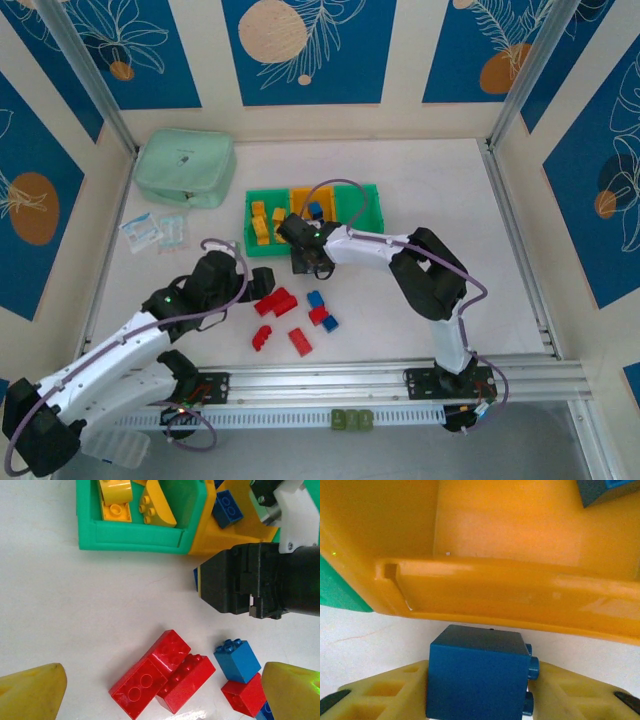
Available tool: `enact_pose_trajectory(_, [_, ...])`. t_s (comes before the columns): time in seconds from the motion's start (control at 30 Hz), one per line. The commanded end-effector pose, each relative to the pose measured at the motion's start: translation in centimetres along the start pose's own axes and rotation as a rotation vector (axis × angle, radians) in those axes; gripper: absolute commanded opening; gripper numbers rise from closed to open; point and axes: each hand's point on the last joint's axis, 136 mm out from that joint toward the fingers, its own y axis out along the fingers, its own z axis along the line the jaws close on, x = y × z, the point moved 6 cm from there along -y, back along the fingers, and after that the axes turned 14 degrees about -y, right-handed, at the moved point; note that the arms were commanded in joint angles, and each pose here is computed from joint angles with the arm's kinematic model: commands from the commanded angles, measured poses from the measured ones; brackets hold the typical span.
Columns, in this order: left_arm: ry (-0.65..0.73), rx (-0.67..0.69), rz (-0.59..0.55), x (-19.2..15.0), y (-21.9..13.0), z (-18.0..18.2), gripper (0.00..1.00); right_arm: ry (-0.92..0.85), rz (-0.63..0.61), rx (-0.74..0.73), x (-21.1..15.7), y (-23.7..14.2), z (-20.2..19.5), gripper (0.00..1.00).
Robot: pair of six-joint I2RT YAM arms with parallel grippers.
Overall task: Sort the legos into containers by color
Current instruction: Pick up the lego from the center of the table, then place the lego in the container.
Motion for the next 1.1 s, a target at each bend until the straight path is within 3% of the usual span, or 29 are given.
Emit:
enact_pose_trajectory(0.0, [-0.009, -0.025, -0.008, 0.6, -0.1, -0.7, 0.99, -0.025, -0.009, -0.016, -0.2, -0.3, 0.1, 0.47])
enact_pose_trajectory(0.4, [-0.004, -0.062, -0.012, 1.0, -0.5, -1.5, 0.99, -0.097, -0.108, 0.007, -0.5, -6.3, 0.5, 0.43])
enact_pose_trajectory(0.57, [0.005, -0.073, -0.017, 1.3, -0.7, -2.0, 0.99, -0.1, -0.165, 0.025, 1.5, -8.8, -0.8, 0.43])
enact_pose_trajectory(0.8, [0.022, -0.092, -0.019, 1.8, -0.4, -2.9, 0.99, -0.104, -0.204, 0.031, 6.7, -8.4, -2.9, 0.43])
enact_pose_trajectory(1.07, [0.048, -0.09, -0.024, 2.7, 0.6, -3.8, 0.99, -0.114, -0.22, -0.034, 12.2, -4.2, -5.1, 0.44])
